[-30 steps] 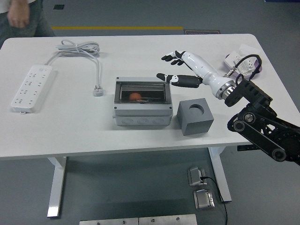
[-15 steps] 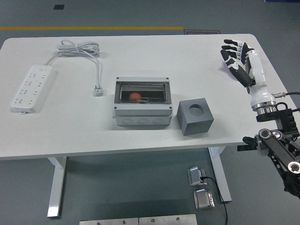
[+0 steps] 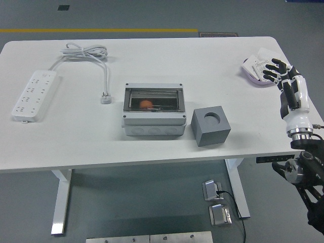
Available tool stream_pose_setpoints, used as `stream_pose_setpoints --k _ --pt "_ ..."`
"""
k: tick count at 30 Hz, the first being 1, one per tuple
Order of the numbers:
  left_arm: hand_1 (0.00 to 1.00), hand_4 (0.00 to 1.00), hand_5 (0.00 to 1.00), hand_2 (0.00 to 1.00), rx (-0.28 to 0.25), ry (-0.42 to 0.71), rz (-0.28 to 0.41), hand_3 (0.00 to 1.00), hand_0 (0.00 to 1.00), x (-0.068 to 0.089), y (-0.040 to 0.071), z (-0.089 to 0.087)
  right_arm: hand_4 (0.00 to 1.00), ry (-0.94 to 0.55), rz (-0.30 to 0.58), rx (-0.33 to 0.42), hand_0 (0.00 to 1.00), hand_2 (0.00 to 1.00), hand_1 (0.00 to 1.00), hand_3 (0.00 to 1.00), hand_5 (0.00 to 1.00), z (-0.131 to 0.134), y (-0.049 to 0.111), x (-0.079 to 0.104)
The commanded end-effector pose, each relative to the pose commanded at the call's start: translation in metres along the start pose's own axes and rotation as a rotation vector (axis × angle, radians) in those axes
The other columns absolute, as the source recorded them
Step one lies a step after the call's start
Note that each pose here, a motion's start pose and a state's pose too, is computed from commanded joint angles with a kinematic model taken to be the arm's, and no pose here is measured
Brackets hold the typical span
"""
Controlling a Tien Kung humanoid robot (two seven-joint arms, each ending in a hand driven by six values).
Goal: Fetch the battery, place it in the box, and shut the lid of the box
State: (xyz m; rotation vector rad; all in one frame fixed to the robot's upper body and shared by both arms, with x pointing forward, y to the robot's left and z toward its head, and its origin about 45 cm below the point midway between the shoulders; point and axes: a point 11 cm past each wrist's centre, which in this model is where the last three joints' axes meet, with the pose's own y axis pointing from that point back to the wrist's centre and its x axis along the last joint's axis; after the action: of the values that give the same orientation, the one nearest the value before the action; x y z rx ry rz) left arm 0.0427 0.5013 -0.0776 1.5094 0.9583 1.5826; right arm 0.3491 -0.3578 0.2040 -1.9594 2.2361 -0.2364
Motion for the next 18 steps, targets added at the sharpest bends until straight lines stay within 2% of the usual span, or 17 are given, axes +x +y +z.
stream_pose_setpoints --k 8,18 --pt "0.696 0.675 0.095 0.614 0.0 0.004 -0.004 0.601 0.63 -0.002 0.0 -0.001 0.917 -0.006 -0.02 -0.014 0.682 0.661 0.626 0.677 0.728 0.004 0.005 -0.009" --pt "0.696 0.676 0.095 0.613 -0.008 0.008 -0.006 0.601 0.63 -0.003 0.0 0.002 0.921 0.017 -0.046 0.004 0.687 0.67 0.635 0.689 0.717 -0.003 0.005 -0.015"
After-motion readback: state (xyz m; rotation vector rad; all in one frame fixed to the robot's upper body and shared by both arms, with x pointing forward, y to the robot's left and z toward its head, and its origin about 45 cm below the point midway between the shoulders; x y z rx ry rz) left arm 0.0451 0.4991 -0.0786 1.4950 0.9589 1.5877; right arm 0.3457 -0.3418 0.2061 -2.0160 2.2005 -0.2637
